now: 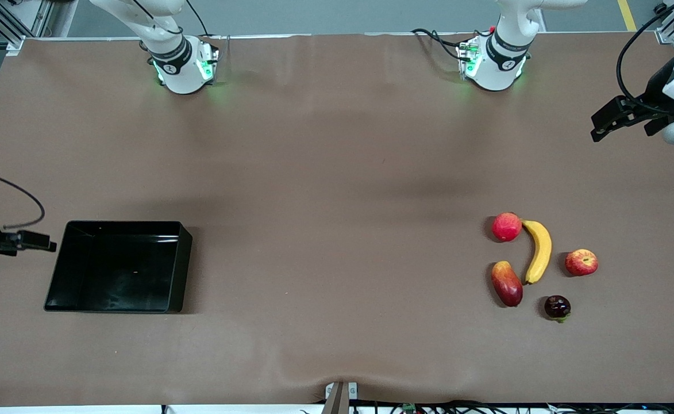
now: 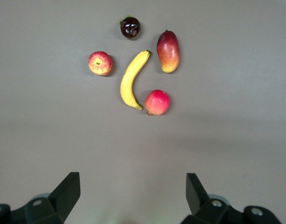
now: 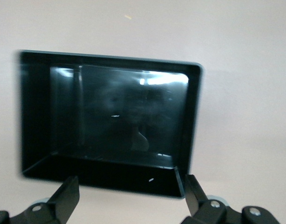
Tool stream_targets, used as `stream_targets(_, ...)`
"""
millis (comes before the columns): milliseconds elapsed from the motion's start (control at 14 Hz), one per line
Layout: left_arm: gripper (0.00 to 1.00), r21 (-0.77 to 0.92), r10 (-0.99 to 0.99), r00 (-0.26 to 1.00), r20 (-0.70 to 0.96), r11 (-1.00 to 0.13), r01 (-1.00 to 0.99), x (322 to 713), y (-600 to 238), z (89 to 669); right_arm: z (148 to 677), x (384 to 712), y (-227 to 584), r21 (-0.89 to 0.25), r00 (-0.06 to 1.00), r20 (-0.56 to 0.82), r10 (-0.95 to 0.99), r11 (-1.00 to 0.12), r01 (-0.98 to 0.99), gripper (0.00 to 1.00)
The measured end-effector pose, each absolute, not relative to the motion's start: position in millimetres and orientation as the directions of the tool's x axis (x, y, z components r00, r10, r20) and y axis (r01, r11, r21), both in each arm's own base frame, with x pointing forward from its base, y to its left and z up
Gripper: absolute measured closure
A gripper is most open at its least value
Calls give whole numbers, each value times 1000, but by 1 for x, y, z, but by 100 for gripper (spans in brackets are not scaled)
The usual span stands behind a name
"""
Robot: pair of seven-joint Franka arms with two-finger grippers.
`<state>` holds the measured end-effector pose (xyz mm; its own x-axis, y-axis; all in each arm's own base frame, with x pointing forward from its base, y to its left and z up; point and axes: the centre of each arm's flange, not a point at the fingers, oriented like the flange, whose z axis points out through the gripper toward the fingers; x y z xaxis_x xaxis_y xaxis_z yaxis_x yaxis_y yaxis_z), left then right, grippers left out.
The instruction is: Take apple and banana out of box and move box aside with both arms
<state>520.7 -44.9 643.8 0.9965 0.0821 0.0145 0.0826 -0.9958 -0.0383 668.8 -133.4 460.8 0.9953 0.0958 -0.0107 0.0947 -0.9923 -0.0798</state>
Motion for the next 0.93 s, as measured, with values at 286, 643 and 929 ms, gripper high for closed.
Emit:
stream_targets(286,0,-36,83,996,29,-996,84,521,-44,651,547,632,-54,-89,998,-52,35,-996,31,0)
stream_targets(643,0,-32,85,995,48,-996,87,520,-43,660,607,577,-32,-53,996,-89,-5,-999,-9,0)
stream_targets(929,0,-33,69,997,47,-997,70,521,-38,660,610,537,-37,-46,988,-125,-86,-995,-92,0)
